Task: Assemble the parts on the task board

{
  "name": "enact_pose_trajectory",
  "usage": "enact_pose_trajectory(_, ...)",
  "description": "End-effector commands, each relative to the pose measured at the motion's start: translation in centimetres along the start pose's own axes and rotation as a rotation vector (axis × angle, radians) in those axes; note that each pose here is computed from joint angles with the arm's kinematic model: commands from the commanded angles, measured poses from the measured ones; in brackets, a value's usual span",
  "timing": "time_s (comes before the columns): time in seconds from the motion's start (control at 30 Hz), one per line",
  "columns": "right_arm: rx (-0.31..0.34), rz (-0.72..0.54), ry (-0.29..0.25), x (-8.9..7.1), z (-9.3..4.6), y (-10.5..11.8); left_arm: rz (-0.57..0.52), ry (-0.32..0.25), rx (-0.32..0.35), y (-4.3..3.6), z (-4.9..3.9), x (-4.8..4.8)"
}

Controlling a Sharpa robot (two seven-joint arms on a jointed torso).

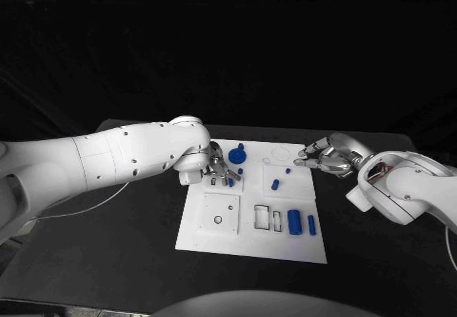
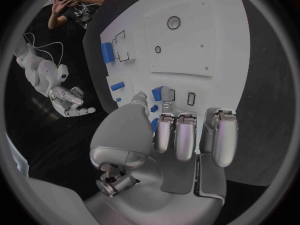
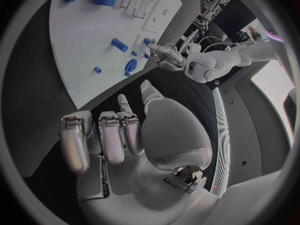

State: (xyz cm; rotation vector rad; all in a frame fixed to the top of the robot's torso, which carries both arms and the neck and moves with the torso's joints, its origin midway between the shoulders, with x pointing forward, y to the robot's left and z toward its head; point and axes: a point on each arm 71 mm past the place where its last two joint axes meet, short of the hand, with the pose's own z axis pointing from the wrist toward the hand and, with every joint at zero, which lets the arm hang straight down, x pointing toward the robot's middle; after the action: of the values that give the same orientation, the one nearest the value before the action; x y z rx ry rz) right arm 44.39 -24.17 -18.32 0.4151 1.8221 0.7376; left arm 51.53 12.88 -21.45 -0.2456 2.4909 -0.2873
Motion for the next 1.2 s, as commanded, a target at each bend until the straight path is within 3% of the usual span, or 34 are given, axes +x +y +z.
enact_pose_trajectory(0.03, -0.001, -0.009, 0.018, 0.22, 0.0, 0.05, 0.011, -0.012, -0.025, 0.0, 0.11, -0.06)
enact_pose_trajectory(1.2, 0.002, -0.007, 0.019, 0.32, -0.07, 0.08, 0.042, -0.007, -0.057, -0.18, 0.8, 0.36)
